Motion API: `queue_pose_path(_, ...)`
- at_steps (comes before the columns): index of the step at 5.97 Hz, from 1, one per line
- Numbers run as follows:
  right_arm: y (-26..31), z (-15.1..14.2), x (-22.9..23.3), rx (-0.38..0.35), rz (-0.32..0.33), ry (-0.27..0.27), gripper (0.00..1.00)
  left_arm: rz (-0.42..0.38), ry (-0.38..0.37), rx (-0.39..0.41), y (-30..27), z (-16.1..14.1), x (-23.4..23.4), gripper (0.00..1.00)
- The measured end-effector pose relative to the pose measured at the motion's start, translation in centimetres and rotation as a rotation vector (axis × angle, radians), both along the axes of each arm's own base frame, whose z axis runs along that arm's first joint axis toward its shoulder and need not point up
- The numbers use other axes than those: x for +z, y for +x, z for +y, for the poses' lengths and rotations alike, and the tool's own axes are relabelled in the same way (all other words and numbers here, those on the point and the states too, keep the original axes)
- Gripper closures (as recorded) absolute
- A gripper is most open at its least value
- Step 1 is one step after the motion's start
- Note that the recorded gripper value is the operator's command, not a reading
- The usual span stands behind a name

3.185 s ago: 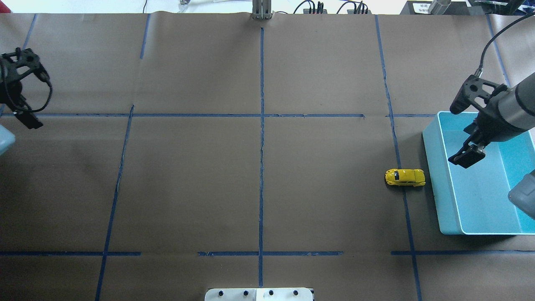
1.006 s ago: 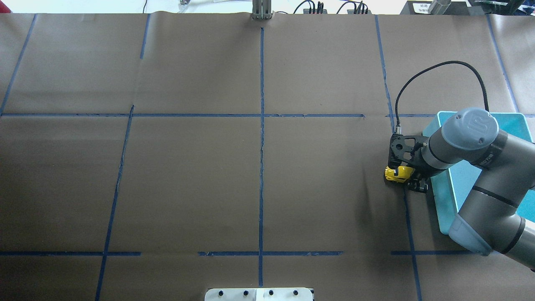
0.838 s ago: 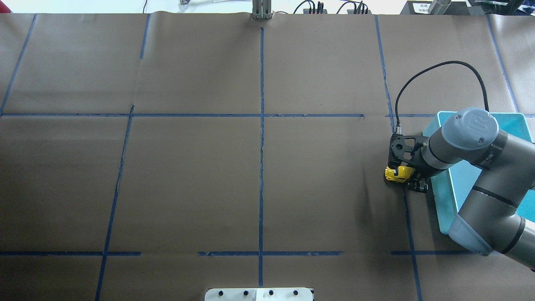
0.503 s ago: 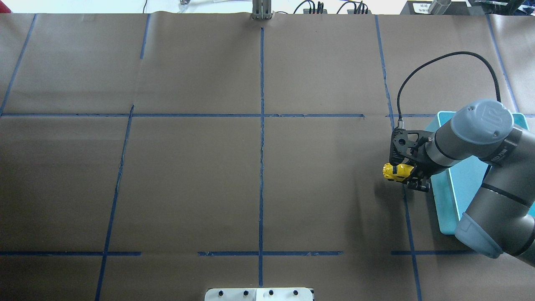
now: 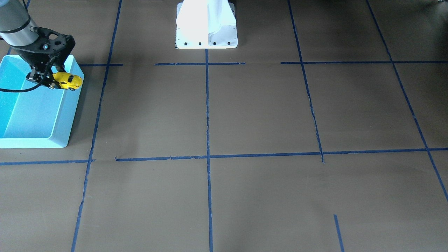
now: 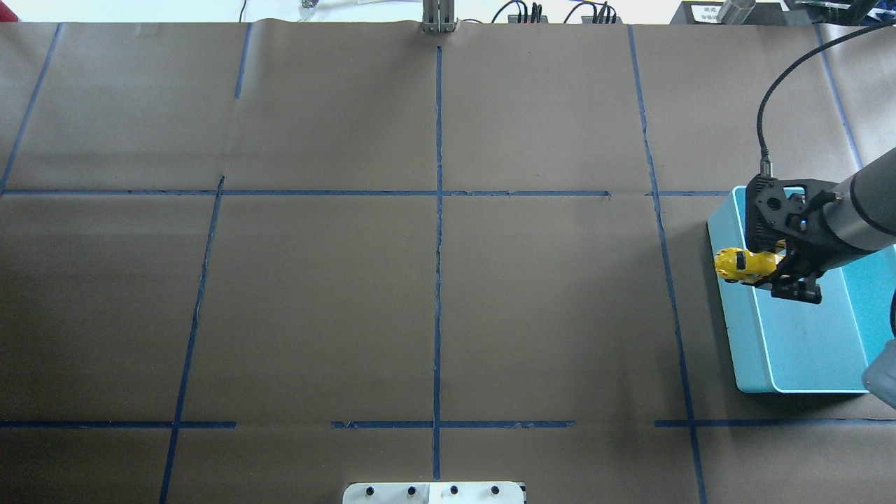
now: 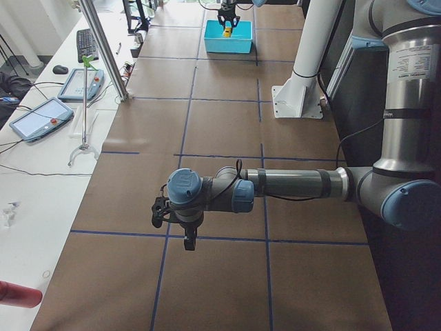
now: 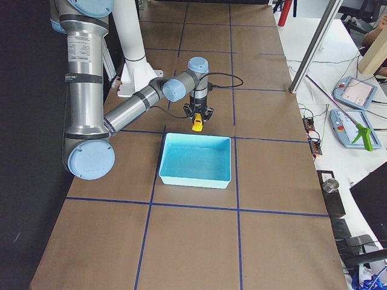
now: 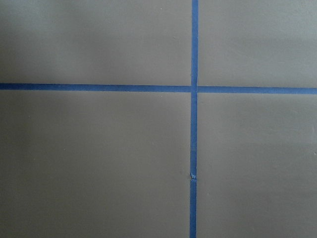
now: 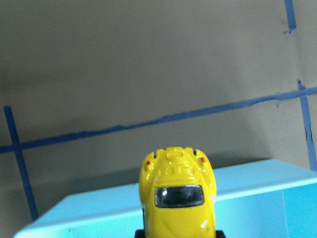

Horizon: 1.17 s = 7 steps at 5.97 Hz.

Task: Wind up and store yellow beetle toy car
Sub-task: 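Lift the car with the right gripper and carry it over the bin, then lower the car into the bin and open the right gripper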

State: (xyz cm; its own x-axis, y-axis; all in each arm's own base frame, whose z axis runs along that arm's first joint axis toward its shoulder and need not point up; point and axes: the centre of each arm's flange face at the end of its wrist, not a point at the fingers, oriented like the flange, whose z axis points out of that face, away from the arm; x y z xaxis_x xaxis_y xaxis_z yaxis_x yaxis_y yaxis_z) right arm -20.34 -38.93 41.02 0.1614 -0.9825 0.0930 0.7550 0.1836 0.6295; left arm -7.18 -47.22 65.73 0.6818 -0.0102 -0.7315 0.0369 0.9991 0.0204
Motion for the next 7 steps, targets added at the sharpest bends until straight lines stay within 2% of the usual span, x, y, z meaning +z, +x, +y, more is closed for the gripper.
queue_pose_path(1, 2.9, 0.5, 2.5, -0.042, 0.038, 0.022, 1.0, 0.0, 0.0, 0.0, 0.0, 0.0, 0.0, 0.0)
queue_pose_path(3, 4.6, 0.4, 8.2, -0.084, 0.098, -0.004, 1.0, 0.0, -0.001, 0.0, 0.0, 0.0, 0.0, 0.0)
queue_pose_path(5, 2.6, -1.3, 14.7, -0.046, 0.086, -0.024, 1.0, 0.0, -0.002, 0.0, 0.0, 0.0, 0.1, 0.0)
queue_pose_path(7, -0.1, -2.3, 17.3, -0.023, 0.069, -0.042, 1.0, 0.001, -0.006, 0.0, 0.0, 0.2, 0.3, 0.0)
